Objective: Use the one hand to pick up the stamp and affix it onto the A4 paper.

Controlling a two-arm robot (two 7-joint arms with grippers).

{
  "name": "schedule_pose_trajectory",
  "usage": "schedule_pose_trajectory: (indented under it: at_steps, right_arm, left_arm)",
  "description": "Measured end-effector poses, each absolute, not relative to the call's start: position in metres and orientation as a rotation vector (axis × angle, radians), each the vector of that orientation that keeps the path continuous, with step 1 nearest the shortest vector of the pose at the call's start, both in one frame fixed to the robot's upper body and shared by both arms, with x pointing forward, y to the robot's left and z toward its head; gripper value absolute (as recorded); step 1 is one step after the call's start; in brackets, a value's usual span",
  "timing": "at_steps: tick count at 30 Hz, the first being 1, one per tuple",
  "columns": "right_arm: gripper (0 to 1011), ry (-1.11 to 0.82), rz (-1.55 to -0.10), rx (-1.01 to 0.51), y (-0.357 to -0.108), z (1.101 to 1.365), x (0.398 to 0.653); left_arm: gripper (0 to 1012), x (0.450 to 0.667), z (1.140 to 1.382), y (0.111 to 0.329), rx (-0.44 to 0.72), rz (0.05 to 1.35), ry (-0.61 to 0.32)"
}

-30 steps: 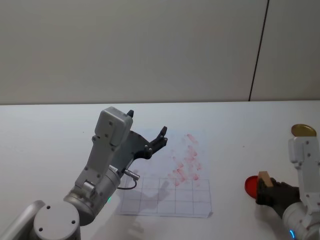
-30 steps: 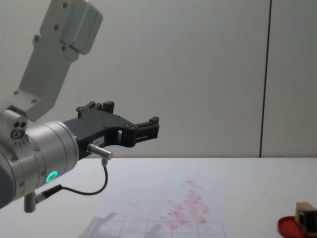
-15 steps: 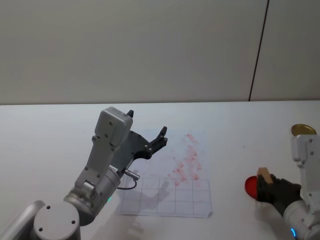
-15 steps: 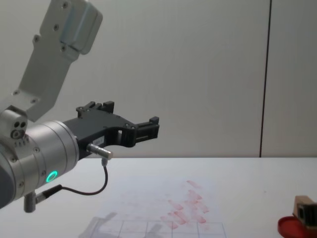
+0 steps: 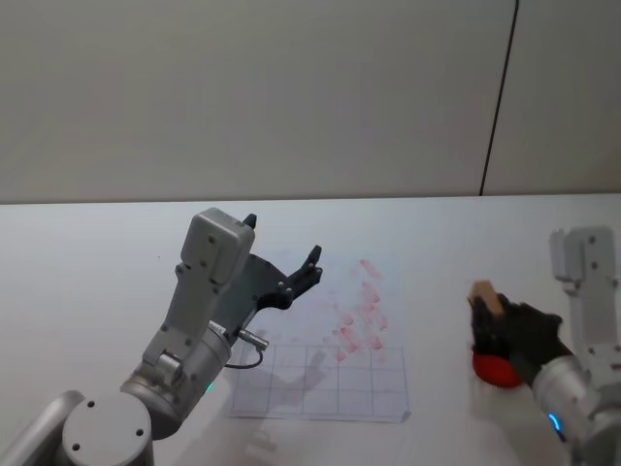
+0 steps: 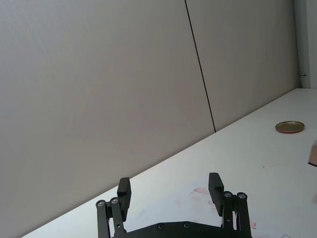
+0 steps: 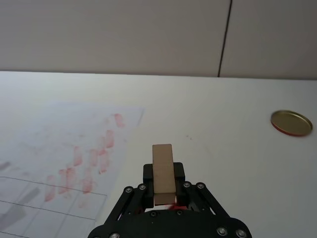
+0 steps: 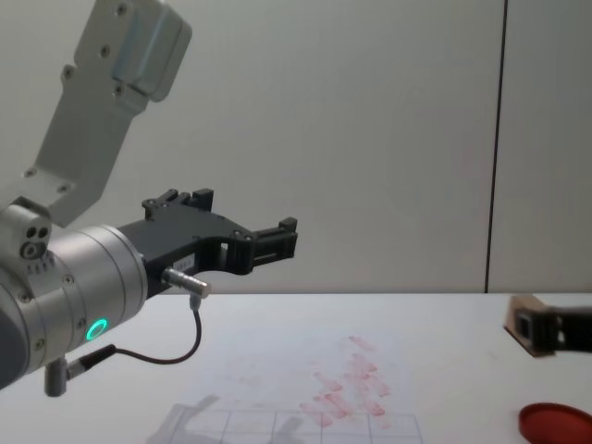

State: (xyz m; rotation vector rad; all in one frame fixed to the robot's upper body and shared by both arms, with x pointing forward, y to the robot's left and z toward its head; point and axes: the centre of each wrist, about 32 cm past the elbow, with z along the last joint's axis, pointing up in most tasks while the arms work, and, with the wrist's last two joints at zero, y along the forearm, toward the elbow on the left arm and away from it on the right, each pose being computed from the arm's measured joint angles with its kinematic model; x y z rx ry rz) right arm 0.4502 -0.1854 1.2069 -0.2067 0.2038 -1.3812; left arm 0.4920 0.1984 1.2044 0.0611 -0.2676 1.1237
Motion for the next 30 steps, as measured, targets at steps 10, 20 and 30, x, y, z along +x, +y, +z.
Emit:
schedule_pose_trajectory:
  at_steps: [10,20,30]
  right_arm:
    - [219,0.184,-1.254,-0.206,-0.167,1.211,0.466]
    - [219,0.236,-1.128,-0.269,-0.145,1.206,0.484]
    - [219,0.278,-1.039,-0.351,-0.126,1.206,0.495]
  left_arm:
    - [993,0.492,1.204,0.198,0.061,1.124,-0.268]
    - [993,0.492,1.204,0.198,0.061,1.124,-0.268]
    - [993,0.492,1.204,0.198,0.061,1.124,-0.268]
